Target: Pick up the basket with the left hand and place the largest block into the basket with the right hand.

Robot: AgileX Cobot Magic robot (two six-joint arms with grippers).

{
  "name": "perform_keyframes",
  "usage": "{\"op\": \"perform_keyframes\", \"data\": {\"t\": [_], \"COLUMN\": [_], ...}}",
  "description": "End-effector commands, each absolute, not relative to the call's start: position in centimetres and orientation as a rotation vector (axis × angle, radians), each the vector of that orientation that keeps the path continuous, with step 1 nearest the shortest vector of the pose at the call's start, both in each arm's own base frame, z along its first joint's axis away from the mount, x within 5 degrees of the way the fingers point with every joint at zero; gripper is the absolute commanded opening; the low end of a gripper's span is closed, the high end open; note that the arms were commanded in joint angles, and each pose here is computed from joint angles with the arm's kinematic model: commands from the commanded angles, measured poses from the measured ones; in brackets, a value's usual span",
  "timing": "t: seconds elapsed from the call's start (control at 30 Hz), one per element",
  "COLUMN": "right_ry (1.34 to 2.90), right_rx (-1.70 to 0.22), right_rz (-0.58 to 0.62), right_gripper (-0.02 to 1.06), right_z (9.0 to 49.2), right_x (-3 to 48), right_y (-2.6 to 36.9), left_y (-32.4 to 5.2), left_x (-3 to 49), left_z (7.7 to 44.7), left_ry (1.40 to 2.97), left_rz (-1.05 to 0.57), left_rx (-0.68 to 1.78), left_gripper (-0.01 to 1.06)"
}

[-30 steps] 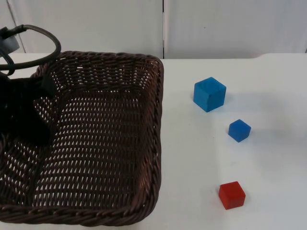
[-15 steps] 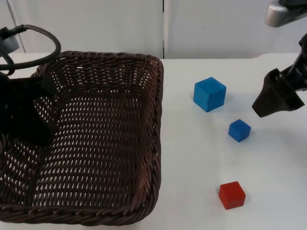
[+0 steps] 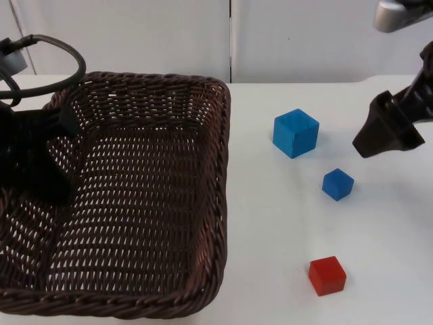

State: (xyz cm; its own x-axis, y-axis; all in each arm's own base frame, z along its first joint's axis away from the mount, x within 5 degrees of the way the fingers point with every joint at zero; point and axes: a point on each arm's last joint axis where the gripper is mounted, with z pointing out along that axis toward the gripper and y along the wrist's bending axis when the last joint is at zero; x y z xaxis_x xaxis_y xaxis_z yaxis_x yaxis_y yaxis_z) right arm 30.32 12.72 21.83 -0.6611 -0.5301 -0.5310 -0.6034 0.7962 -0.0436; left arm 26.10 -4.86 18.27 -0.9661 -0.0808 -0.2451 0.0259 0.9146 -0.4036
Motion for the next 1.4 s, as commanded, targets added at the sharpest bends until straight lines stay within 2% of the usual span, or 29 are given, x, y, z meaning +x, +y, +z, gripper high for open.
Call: {"op": "perform_keyframes", "data": {"t": [0.0,0.23,0.6,1.03,1.37], "right_ry": [2.404,2.348,2.381,2.462,2.489], "right_rx": [-0.839,-0.835,-0.887,-0.921,-0.949], "right_rz": [0.175,0.150,0.167,0.179,0.145], "right_gripper": [1.05,1.05,1.05,1.05,1.05], "right_z": [22.3,22.7,23.8,20.9,17.9], "right_x": [30.6,31.2,34.5,37.3,38.7], "right_y": [13.0,13.0,14.5,15.7,16.0], "left_y": [-4.9,-4.9,-4.9,-4.9,-4.9], "left_x": [26.1,26.1,26.1,26.1,26.1], "left_z": [18.6,18.6,18.6,18.6,18.6], "left_ry": [2.800,2.800,2.800,2.800,2.800], "left_rz": [-0.608,-0.608,-0.607,-0.607,-0.607], "left_rx": [-0.063,-0.063,-0.061,-0.061,-0.061], "left_gripper": [0.00,0.00,0.00,0.00,0.00]}}
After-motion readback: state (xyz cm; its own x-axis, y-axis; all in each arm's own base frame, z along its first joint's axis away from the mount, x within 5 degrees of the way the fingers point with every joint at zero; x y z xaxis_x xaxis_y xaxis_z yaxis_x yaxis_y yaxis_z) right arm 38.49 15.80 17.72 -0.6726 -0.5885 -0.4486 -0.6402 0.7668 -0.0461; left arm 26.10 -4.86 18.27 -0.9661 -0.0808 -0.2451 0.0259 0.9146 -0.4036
